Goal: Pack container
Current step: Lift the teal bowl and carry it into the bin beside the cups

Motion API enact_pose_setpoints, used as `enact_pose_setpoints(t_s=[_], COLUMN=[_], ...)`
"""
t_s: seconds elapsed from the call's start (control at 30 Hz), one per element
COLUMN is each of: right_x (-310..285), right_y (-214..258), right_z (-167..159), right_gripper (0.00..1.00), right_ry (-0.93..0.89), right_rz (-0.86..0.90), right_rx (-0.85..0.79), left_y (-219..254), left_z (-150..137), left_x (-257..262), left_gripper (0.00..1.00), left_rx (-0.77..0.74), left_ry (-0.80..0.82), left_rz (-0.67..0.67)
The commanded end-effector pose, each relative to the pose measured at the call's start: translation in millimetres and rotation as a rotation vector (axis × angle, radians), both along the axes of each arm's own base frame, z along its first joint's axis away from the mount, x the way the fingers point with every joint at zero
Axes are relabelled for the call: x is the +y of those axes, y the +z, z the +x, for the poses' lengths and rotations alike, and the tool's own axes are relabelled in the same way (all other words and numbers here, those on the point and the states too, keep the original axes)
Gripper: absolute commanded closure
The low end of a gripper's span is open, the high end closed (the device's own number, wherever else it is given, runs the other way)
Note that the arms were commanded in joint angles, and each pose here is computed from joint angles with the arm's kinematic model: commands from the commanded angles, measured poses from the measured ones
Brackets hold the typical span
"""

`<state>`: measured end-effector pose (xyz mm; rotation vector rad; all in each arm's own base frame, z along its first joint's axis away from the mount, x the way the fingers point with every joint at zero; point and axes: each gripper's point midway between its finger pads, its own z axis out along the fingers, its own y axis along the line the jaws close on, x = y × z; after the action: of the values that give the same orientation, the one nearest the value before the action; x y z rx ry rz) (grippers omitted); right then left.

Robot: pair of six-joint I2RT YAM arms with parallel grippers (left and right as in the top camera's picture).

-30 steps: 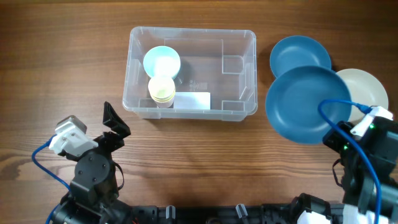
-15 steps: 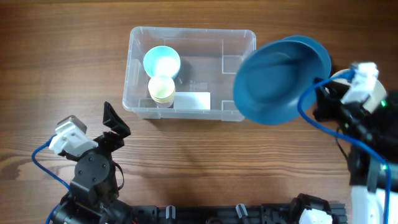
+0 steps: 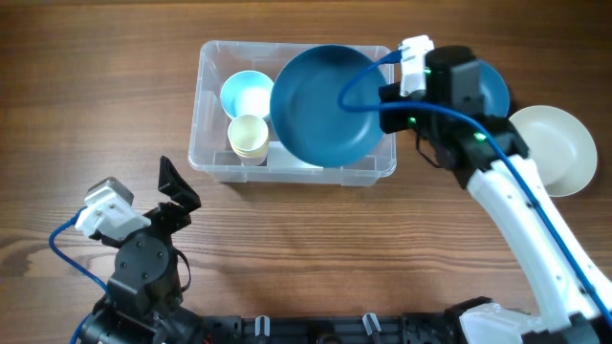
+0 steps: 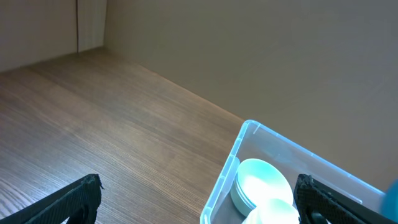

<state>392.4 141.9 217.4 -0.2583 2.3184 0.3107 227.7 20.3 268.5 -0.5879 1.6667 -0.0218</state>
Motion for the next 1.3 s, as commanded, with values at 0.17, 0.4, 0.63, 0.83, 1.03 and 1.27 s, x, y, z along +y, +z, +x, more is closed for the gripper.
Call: enact_pose_setpoints(t_s=[0.17,0.4,0.63,0.83,1.03,1.27], right_x=[-7,-3,1,7,11,7], right_y=[-47,-67,-74,-70,-68,-33], right_z=[27,32,33,36,37,31], right_gripper=[0.96,0.96,0.96,0.82,0.77,0.77], right_ry=[-0.159,-0.149,-0.133,-0.115,-0.104,-0.114], right_rz=[-0.021,-0.028,-0.017,0.010,0.028,0.054], right_rx=[0.101,0.134,0.150,0.138,0.133,0.085], left_y=[1,1,1,1,1,1], left_z=[-2,-2,-2,-2,-2,-2], left_x=[4,4,4,4,4,4], left_gripper=[0.00,0.00,0.00,0.00,0.00,0.00], left_rx=[-0.009,-0.009,-0.009,-0.009,-0.009,-0.009], left_ry=[0.020,0.021,0.020,0.020,0.020,0.020], left_rz=[-0.007,-0.007,-0.007,-0.007,-0.007,-0.007])
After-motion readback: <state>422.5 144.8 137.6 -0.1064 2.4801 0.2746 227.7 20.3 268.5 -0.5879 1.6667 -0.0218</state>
